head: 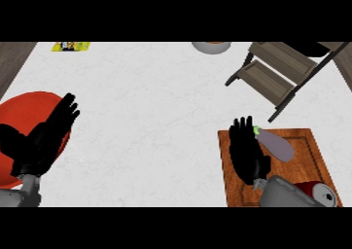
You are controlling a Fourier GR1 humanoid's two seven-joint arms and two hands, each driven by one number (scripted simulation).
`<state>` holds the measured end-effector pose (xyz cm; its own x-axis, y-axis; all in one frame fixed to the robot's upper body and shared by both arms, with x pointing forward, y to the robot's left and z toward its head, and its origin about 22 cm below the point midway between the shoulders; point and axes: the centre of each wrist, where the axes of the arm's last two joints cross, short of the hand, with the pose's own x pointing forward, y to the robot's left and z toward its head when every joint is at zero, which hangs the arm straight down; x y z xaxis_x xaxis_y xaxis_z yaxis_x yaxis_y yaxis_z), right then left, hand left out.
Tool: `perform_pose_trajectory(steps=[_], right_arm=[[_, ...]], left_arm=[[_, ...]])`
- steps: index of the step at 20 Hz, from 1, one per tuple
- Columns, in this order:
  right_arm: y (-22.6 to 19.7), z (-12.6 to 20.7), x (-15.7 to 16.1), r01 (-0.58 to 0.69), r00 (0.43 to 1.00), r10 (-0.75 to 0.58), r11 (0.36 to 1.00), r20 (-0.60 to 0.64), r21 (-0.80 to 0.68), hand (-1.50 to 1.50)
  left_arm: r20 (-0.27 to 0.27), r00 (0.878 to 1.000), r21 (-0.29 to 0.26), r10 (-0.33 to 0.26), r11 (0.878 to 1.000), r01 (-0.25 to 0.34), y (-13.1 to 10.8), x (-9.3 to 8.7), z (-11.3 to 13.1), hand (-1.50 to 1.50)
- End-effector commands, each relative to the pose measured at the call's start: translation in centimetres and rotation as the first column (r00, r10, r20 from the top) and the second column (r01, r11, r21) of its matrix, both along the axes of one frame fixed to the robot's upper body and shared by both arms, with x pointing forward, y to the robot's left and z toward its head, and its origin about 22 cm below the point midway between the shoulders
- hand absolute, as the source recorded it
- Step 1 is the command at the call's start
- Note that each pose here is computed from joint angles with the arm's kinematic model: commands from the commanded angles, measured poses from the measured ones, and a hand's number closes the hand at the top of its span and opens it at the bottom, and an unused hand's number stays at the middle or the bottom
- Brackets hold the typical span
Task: Pick the eggplant from the cutting board and place it in the tiered basket
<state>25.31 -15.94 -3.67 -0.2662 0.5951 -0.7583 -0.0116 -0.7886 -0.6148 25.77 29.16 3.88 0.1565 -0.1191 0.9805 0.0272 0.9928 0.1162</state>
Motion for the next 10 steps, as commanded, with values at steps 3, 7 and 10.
perform_pose_trajectory(steps=[3, 7, 10], right_arm=[[7.3, -3.4, -3.5, 0.225, 0.971, -0.237, 0.911, 0.007, -0.346, -1.50], [12.0, -4.9, -5.0, 0.301, 0.953, -0.293, 0.876, 0.081, -0.375, -1.50], [11.1, -7.0, -5.9, 0.323, 0.946, -0.300, 0.885, 0.122, -0.335, -1.50]], left_arm=[[-0.009, 1.000, -0.007, 0.017, 1.000, -0.017, -0.6, -0.1, -0.7, 0.00], [0.004, 1.000, -0.023, 0.005, 1.000, -0.005, -0.1, 0.2, 0.0, 0.00], [0.014, 1.000, -0.009, 0.008, 1.000, -0.008, 0.0, 0.7, -1.2, 0.00]])
